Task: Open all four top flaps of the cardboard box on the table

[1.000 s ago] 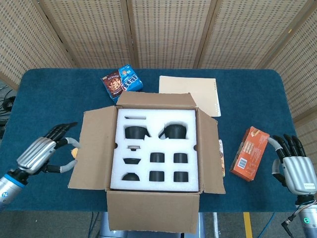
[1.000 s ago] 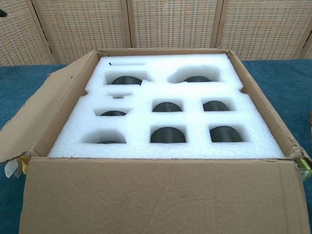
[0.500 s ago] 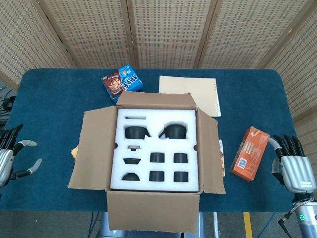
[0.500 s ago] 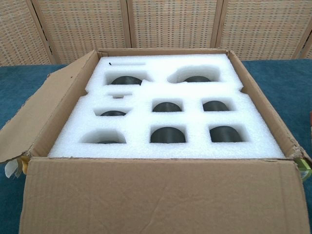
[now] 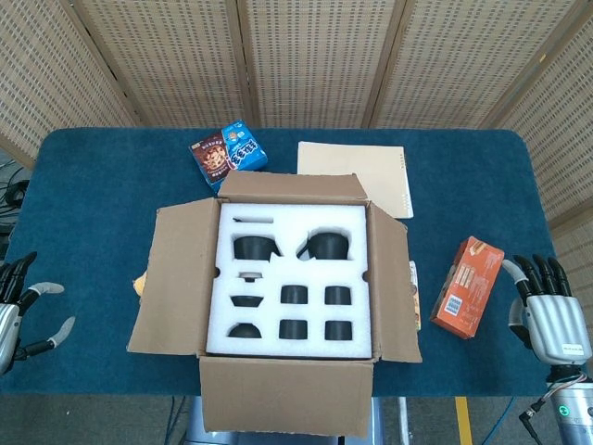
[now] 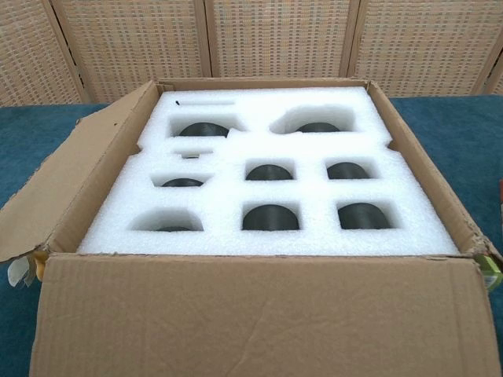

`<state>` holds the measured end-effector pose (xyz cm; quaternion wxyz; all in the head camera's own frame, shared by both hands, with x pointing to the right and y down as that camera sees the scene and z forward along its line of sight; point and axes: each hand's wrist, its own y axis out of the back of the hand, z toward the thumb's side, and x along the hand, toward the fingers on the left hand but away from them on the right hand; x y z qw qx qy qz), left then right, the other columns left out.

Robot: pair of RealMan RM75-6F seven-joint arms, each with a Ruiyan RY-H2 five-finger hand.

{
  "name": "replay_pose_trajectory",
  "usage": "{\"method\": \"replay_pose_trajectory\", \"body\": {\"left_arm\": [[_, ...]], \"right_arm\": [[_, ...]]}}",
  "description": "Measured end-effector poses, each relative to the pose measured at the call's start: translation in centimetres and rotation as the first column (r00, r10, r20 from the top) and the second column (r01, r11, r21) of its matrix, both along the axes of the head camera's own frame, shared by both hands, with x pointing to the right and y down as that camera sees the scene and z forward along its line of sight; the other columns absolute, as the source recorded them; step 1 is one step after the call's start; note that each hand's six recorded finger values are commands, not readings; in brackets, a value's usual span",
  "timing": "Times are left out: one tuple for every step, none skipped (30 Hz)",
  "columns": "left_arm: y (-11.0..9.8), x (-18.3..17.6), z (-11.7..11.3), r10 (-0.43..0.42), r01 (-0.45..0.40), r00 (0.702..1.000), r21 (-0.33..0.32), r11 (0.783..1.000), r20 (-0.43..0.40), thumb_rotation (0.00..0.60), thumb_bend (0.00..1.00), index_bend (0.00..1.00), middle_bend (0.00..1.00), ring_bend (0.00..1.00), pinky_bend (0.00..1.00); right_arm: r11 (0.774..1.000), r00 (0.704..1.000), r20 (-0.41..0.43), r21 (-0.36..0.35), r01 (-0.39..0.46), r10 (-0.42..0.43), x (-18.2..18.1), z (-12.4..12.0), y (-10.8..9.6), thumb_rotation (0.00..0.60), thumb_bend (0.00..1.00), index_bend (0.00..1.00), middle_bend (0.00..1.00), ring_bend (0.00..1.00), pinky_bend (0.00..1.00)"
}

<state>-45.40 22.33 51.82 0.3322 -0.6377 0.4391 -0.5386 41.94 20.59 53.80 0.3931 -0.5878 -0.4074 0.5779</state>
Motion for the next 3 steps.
{"method": "replay_pose_trajectory", "body": {"left_arm": [[0.03,0.09,-0.12,0.003,-0.003,1.0,0.006,1.0,0.0,0.351,0.3,0.35,0.0,0.0,0.0],[0.05,0.17,-0.22,0.005,-0.005,1.0,0.012,1.0,0.001,0.353,0.3,0.35,0.0,0.0,0.0],[0.06,0.25,-0.33,0.008,-0.008,1.0,0.018,1.0,0.005,0.354,0.3,0.35,0.0,0.0,0.0]], "right_arm": [[1.0,1.0,0.001,0.004,0.0,0.0,0.01,-0.05,-0.01,0.6,0.82,0.14,0.12,0.0,0.0],[1.0,1.0,0.003,0.008,0.0,0.0,0.01,-0.07,-0.02,0.6,0.82,0.14,0.12,0.0,0.0],[1.0,1.0,0.004,0.009,0.001,-0.001,-0.01,-0.07,-0.02,0.6,0.82,0.14,0.12,0.0,0.0]]}}
